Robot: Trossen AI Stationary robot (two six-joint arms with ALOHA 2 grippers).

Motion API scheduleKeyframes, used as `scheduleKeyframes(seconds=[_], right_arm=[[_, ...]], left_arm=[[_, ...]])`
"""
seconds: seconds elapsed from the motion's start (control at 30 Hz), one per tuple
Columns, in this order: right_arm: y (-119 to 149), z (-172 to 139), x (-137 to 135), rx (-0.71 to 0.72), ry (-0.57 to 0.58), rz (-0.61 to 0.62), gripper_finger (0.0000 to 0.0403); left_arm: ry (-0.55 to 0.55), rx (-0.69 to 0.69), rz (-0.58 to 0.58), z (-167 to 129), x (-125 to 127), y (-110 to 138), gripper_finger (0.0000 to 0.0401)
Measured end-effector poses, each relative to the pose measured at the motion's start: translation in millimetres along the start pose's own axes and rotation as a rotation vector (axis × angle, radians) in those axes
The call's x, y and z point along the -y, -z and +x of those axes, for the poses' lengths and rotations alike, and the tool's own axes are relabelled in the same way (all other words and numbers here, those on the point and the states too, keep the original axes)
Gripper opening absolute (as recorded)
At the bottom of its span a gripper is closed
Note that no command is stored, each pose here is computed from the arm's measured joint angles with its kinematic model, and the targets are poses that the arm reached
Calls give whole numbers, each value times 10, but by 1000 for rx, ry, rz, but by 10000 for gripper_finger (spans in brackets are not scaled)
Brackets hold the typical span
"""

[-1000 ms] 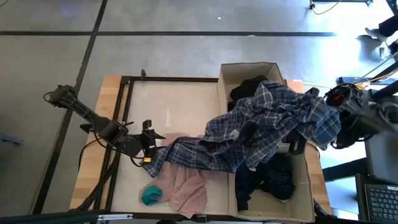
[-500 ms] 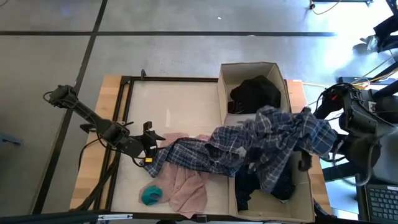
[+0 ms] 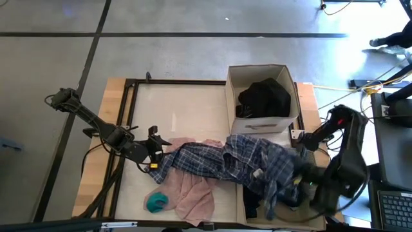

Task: Sort clothes
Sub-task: Put the blue checkered shirt into the bottom laundry organizer

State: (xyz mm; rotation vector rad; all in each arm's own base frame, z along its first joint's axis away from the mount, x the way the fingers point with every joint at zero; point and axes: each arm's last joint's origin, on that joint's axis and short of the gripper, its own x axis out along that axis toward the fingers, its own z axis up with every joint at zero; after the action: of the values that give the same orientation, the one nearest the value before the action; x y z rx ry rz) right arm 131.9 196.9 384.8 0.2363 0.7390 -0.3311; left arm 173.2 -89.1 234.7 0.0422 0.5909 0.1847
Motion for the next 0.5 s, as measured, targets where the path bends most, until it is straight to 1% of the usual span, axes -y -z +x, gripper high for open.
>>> scheduleKeyframes(seconds=[0.1,0.17,0.4,0.5], right_arm=[[143,144,-185,-96,42,-5,32],[224,229,-279,-134,74,-5,32],[404,431,-476,-172,154,5,32],[463,490,-529,-190,180,39,32]], left_arm=[[0,0,2,0,0,0,164],[0,-1,3,0,0,1,164],[-1,-1,18,0,0,1,164],[-1,-1,41,0,-1,1,164]])
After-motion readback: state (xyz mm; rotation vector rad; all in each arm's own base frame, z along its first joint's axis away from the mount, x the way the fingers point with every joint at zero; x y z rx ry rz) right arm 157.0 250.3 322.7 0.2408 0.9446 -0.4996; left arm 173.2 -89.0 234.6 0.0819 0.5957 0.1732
